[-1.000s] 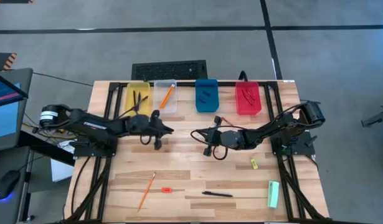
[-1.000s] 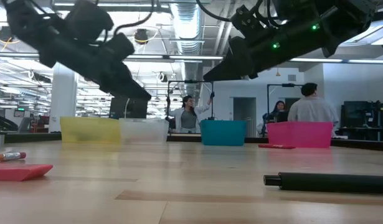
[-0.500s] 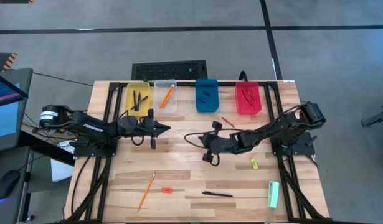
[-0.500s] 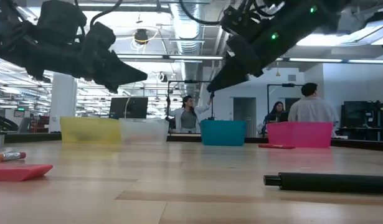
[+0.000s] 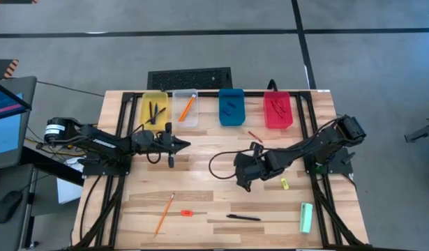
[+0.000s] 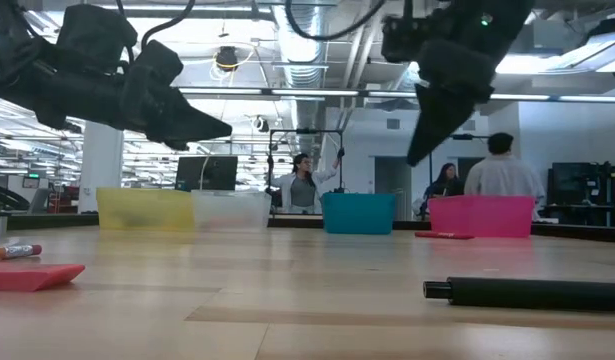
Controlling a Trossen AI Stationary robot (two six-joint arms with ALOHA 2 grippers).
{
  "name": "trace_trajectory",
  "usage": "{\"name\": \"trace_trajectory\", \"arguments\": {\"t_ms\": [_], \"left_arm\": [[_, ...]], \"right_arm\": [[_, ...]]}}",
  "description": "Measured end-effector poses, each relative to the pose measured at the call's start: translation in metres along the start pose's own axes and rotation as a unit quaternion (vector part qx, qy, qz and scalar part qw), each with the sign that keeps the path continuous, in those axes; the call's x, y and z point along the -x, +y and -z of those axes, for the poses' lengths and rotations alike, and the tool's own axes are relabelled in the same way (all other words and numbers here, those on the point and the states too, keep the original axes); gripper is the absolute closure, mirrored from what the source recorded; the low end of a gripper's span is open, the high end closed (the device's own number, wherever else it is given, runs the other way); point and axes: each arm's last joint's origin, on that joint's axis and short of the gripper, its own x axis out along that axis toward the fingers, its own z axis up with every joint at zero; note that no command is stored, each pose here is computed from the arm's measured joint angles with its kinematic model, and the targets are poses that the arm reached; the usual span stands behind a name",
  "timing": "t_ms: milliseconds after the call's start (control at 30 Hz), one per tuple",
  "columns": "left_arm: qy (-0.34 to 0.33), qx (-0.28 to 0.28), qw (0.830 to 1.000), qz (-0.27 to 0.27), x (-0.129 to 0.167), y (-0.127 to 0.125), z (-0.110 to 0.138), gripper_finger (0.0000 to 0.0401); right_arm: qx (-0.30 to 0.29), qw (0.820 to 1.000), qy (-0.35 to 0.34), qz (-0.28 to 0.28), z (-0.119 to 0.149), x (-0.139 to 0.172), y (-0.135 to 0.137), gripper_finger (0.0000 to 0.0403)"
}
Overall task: Sort crayons/erasers/pens/pencils in bins
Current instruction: Put the black pen into the yellow bin
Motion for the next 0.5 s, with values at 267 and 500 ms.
{"name": "trace_trajectory", "arguments": {"t_ms": [267,500], "left_arm": [[0.014,0.002,1.000,0.006,0.000,-0.002,0.003,0.0401],[0.013,0.002,1.000,0.008,0.000,-0.003,0.003,0.0401]], "right_arm": [[-0.034,0.999,-0.008,-0.038,0.007,-0.017,-0.003,0.0401],[-0.055,0.992,-0.039,-0.108,0.010,-0.017,0.012,0.0401]]}}
